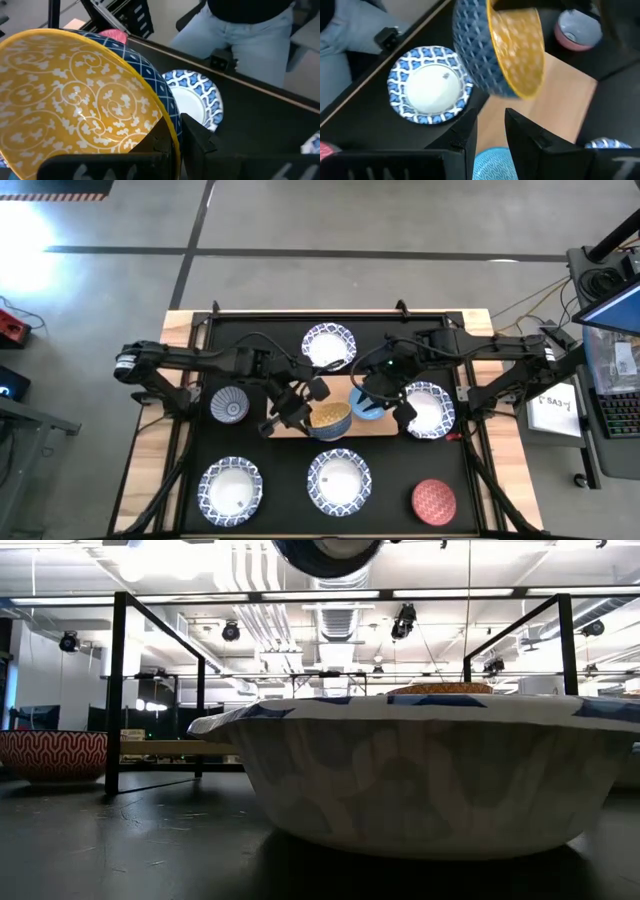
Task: Place and stack bowls onto a shelf
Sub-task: Stack the small yellow and dark blue patterned bowl on top of the small light blue and yellow patterned bowl
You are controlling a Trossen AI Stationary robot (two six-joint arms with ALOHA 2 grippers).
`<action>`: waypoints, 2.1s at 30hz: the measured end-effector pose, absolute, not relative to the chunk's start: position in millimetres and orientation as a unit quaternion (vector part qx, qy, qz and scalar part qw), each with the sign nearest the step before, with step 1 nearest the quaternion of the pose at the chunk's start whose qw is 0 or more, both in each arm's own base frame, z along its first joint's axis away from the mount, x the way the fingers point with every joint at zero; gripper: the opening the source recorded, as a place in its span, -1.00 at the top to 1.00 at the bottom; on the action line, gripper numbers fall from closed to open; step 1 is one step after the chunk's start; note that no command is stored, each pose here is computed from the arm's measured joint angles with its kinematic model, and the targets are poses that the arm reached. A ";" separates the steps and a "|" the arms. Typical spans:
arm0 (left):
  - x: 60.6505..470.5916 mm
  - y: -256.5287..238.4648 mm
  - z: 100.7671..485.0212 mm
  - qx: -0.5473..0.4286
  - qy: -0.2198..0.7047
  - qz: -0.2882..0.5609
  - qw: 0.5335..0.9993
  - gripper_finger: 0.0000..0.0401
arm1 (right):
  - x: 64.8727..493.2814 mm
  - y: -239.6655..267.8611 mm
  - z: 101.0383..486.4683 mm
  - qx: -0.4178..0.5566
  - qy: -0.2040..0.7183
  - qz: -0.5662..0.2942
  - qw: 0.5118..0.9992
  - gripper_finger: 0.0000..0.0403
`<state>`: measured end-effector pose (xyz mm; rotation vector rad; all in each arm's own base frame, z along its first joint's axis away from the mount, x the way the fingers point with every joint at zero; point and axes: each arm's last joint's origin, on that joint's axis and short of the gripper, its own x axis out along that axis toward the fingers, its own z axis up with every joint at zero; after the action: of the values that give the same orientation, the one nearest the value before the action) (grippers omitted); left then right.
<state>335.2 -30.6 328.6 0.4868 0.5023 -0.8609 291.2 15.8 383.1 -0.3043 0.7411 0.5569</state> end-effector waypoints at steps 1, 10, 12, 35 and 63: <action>337.3 -30.7 325.8 0.232 0.241 -0.410 0.849 0.99 | 292.3 16.2 382.2 -0.146 0.355 0.275 0.882 0.56; 350.3 -31.1 317.8 0.261 0.217 -0.411 0.846 0.99 | 298.0 17.1 381.6 -0.152 0.337 0.287 0.884 0.56; 350.9 -31.1 318.4 0.267 0.211 -0.411 0.846 0.99 | 298.7 17.8 381.7 -0.148 0.330 0.298 0.883 0.56; 353.1 -32.9 322.0 0.312 0.161 -0.427 0.833 0.97 | 299.5 22.8 383.0 -0.127 0.287 0.384 0.869 0.56; 362.8 -32.4 313.4 0.410 0.108 -0.440 0.792 0.97 | 324.1 28.4 362.1 -0.087 0.253 0.482 0.834 0.70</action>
<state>362.8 -32.4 313.4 0.8830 0.2315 -0.9460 324.1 28.4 362.1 -0.1847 0.5361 1.0205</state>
